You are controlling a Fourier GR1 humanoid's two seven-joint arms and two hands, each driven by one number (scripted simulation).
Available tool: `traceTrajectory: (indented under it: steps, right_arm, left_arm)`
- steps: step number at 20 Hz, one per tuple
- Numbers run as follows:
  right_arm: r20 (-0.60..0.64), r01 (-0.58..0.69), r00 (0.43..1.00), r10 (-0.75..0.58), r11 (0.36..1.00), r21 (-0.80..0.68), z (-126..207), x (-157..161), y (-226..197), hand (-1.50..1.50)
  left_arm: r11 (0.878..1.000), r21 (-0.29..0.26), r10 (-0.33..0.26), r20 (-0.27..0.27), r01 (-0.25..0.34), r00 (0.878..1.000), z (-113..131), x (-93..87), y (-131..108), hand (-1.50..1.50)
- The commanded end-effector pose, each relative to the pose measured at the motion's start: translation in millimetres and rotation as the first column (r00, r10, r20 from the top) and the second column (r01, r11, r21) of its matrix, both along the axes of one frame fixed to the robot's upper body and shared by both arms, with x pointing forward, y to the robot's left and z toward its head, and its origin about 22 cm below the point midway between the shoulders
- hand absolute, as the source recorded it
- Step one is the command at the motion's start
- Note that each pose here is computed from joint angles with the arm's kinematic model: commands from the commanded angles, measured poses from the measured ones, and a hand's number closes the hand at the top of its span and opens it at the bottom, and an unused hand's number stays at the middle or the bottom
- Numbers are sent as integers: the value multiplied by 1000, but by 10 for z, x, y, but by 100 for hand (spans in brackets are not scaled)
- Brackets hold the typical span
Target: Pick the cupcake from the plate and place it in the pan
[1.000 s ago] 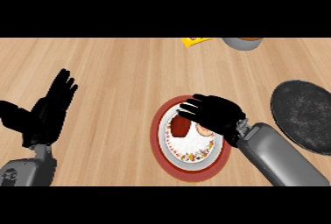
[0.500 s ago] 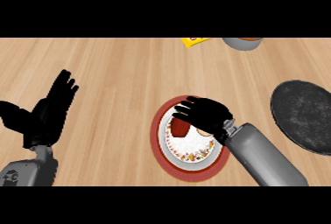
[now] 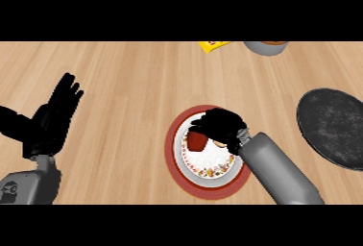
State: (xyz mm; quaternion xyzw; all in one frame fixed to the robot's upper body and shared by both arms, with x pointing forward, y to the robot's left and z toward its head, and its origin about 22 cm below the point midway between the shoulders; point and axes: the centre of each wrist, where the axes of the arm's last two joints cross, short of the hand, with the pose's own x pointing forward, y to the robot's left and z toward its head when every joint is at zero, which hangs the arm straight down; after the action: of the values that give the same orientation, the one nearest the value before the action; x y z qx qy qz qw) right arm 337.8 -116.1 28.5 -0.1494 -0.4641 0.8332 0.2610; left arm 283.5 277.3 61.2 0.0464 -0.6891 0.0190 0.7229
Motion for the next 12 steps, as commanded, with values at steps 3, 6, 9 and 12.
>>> traceTrajectory:
  steps: [3, 6, 9, 12]
  right_arm:
    - [-9, -84, 996, 85, 996, 27, -251, 141, -44, 150]
    - [-27, -89, 996, 90, 995, 45, -176, 9, -51, 150]
    - [-15, -80, 997, 81, 993, 82, -300, -37, -126, 150]
    - [-44, -90, 994, 96, 988, 128, -253, -54, 5, 150]
  left_arm:
    - [1000, -7, -9, 11, 9, 1000, -64, -193, -278, 0]
    - [1000, -24, -8, 13, 8, 1000, -70, -123, -72, 0]
    - [1000, -6, 4, 2, -4, 1000, -32, -54, 9, 0]
    - [1000, 10, -4, 0, 4, 1000, -28, 10, 42, 0]
